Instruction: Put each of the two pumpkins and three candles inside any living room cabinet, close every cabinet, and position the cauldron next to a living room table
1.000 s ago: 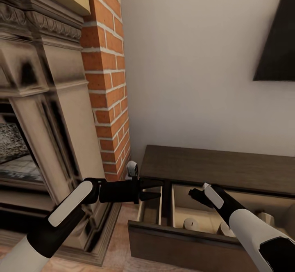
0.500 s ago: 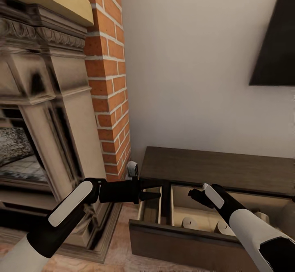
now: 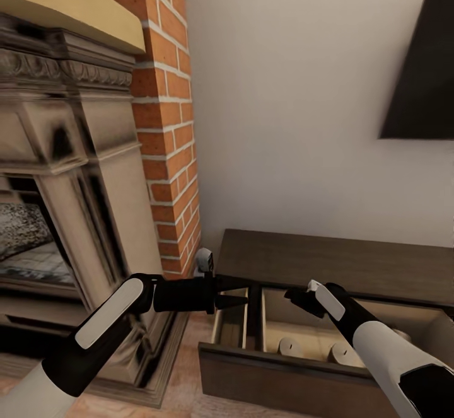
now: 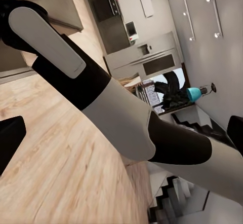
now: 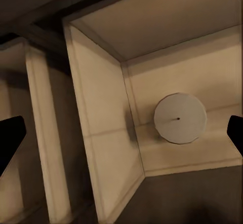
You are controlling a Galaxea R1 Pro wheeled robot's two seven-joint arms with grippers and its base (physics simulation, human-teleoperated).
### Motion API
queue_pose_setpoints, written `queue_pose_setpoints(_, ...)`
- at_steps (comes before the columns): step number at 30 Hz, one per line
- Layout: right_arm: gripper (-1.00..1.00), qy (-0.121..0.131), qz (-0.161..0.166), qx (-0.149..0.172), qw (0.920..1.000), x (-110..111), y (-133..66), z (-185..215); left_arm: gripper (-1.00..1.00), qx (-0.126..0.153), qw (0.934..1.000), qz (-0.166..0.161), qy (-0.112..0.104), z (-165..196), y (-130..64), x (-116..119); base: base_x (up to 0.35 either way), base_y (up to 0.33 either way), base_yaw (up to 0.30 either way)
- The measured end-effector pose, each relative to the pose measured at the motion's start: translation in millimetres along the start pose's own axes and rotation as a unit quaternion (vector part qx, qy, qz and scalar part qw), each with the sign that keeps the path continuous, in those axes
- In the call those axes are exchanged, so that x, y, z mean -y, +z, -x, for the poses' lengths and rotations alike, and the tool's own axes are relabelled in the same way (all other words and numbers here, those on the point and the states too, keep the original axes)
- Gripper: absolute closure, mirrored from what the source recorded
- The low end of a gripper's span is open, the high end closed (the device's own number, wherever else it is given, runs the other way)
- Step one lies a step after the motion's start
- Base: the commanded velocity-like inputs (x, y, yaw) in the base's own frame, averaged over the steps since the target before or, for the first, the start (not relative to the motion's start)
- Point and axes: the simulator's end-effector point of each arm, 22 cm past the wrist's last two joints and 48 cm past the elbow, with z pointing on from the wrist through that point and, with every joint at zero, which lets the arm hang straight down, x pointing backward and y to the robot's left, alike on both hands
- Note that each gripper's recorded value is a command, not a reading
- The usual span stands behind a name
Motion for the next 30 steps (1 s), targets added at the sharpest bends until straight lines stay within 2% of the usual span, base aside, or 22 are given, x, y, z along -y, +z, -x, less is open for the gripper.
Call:
queue_pose_setpoints(6,-1.0,-0.001,0.002,0.002,1.0,-6.4,-11.4,10.0,-1.0,-0.001,1.0,0.0,0.002,6.4,0.6,13.3,-0.072,0.0,-0.21)
queue_pose_setpoints(12,-1.0,-0.001,0.003,0.005,1.0,-12.6,-22.8,19.9,-1.0,-0.001,1.0,0.001,0.005,13.0,1.0,26.5,-0.312,0.0,-0.2)
queue_pose_setpoints(21,-1.0,-0.001,0.003,0.005,1.0,-20.9,-37.0,31.6,-1.0,-0.001,0.9998,0.012,0.013,22.8,1.5,38.5,-0.338,0.0,-0.022)
queue_pose_setpoints(26,-1.0,-0.001,0.004,0.005,1.0,-25.4,-44.5,37.6,-1.0,0.0,0.9978,0.063,0.021,29.4,1.1,26.9,-0.346,0.0,-0.001)
queue_pose_setpoints(30,-1.0,-0.001,0.004,0.005,1.0,-28.6,-50.5,42.5,-1.0,-0.001,0.997,0.074,0.023,33.0,7.7,31.1,-0.35,0.0,0.0)
